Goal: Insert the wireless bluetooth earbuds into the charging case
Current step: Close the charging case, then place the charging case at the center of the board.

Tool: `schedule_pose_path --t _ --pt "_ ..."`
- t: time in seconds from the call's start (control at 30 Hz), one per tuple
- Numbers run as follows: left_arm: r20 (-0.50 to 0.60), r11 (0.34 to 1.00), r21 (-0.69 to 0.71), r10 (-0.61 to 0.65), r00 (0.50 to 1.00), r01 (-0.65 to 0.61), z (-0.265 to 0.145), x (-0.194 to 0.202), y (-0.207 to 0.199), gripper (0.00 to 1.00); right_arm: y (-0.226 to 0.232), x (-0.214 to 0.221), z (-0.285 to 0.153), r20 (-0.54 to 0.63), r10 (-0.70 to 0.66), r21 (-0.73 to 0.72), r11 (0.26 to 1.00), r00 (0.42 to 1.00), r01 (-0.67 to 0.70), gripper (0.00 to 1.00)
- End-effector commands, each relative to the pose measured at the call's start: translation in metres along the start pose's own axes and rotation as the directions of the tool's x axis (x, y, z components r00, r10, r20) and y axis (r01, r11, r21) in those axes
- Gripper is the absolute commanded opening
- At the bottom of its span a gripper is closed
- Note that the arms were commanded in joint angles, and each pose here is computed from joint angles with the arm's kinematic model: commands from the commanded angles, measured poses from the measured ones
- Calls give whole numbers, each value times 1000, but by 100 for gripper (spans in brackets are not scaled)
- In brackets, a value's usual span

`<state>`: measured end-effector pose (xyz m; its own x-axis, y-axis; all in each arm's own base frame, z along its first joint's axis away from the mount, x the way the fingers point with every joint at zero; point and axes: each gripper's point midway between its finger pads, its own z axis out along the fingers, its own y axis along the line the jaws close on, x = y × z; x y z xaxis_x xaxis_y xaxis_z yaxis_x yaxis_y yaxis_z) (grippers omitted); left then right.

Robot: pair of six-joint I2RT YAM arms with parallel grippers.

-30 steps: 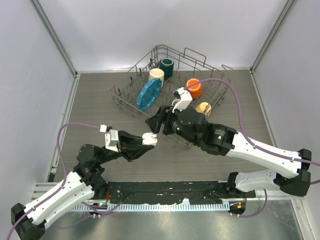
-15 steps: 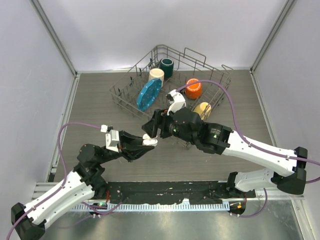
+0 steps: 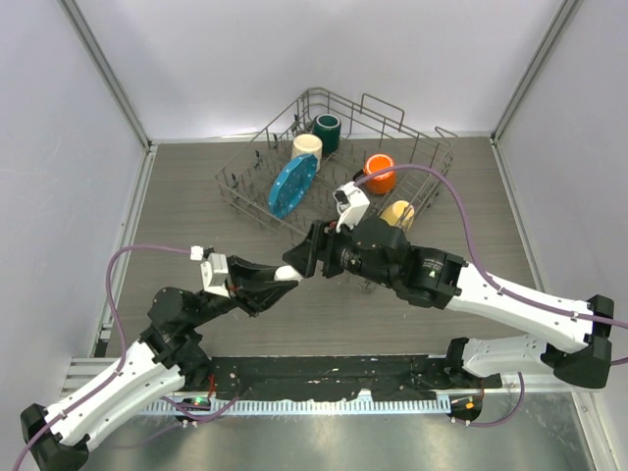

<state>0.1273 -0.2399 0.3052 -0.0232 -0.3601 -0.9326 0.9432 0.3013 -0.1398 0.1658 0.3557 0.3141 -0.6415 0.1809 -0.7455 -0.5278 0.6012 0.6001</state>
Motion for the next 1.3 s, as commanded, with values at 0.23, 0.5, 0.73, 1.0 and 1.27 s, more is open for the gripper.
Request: schedule_pose_path --t 0.23,0.5,0.73,1.0,1.27 --pt "-127 888 -368 -342 931 275 -20 36 39 0 -61 -67 -83 421 109 162 968 900 -193 70" --pt "-174 689 -599 -609 774 408 -42 111 57 0 -89 -80 -125 515 88 229 944 853 -236 70" --pt "-141 611 -672 -661 737 419 -40 144 75 0 -98 -76 -133 528 107 239 933 843 -268 70" --pt "-116 548 -678 -738 665 490 -32 180 78 0 -102 -77 -137 527 77 269 929 846 -252 70" --pt "-123 496 -730 -772 623 470 -35 209 87 0 -110 -63 -134 505 118 266 921 855 -284 70"
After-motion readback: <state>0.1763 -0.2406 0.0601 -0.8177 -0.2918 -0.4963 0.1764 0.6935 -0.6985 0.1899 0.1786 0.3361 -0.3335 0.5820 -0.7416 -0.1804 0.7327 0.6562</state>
